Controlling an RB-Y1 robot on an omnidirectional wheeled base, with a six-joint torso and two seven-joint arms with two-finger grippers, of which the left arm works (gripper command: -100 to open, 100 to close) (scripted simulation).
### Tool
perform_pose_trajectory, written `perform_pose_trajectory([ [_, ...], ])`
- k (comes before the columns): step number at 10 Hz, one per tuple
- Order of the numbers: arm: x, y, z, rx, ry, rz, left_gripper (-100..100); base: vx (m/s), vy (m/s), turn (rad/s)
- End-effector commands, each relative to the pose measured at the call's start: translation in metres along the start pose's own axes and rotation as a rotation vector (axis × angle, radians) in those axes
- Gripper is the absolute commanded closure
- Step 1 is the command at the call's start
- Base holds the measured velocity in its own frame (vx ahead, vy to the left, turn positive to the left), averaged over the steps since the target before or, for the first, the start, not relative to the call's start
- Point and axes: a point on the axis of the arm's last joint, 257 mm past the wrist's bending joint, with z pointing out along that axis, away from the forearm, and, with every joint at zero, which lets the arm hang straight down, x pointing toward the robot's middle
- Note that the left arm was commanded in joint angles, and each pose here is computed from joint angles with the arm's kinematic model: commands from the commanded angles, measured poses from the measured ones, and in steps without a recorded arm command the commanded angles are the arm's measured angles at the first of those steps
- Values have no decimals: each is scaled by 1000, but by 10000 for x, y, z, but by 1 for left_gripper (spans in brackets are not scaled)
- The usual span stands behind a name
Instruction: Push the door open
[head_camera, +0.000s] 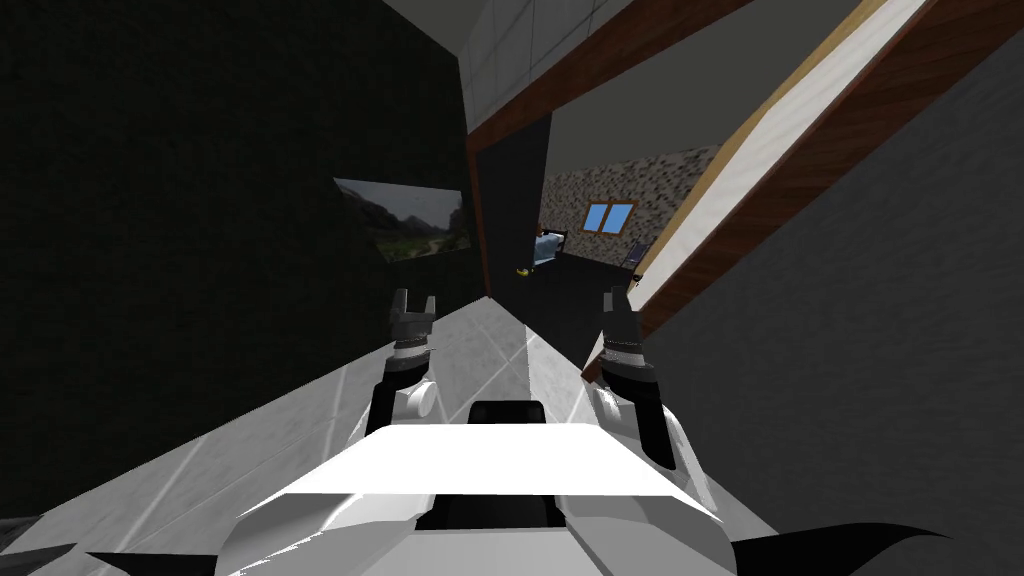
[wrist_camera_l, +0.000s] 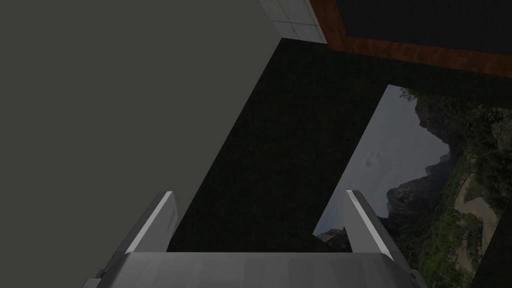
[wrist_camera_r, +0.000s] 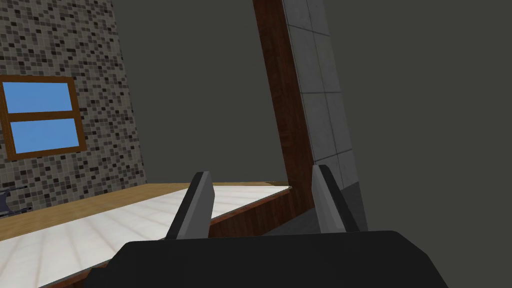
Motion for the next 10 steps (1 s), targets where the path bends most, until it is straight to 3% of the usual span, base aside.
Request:
perform_pose_trajectory([
  [1, 18, 98, -34, -15, 6, -3, -100, 104, 30, -76],
  [10, 99, 725, -143, -103, 40, -12, -100, 95, 15, -72],
])
